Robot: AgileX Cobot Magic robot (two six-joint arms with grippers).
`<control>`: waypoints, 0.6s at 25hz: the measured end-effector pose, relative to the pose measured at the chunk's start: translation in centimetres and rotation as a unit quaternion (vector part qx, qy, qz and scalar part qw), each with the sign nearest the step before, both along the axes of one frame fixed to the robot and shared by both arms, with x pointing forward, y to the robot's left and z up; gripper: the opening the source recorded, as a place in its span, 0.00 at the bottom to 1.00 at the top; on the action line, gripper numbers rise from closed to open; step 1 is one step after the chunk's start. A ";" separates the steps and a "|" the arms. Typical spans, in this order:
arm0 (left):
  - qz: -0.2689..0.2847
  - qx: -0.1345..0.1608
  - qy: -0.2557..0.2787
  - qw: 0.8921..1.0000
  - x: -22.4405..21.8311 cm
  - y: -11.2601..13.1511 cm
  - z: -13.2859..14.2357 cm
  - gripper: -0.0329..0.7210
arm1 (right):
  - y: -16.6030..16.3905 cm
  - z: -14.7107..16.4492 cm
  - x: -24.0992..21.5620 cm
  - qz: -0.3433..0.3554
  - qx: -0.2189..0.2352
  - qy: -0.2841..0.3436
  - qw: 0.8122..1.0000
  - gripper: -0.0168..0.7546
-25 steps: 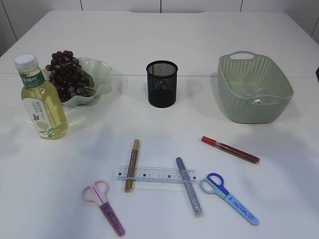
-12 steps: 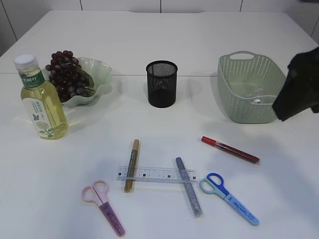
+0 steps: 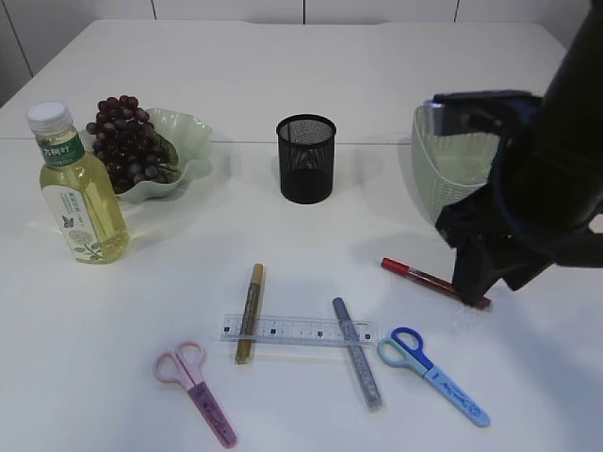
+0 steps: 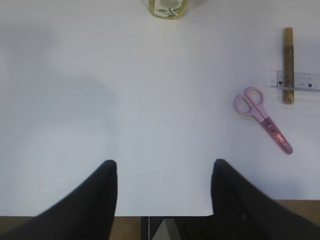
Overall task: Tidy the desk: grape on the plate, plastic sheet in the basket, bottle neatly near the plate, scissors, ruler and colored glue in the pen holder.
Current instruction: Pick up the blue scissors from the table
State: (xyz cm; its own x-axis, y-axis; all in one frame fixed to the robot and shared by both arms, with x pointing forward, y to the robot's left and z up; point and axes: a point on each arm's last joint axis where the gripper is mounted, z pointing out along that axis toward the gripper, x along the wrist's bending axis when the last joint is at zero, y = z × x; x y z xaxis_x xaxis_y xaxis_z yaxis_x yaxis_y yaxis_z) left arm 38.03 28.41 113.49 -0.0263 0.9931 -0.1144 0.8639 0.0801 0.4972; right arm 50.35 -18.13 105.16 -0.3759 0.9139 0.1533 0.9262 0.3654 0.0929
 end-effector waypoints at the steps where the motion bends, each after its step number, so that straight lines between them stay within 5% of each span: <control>1: 0.000 0.000 0.001 1.000 0.0 0.0 0.0 0.62 | 0.4 -0.7 0.2 0.004 -0.004 0.011 1.000 0.57; 15: 0.000 0.001 0.007 1.000 -0.1 0.0 -0.1 0.62 | 2.1 -8.6 2.7 0.021 -0.071 0.101 0.992 0.56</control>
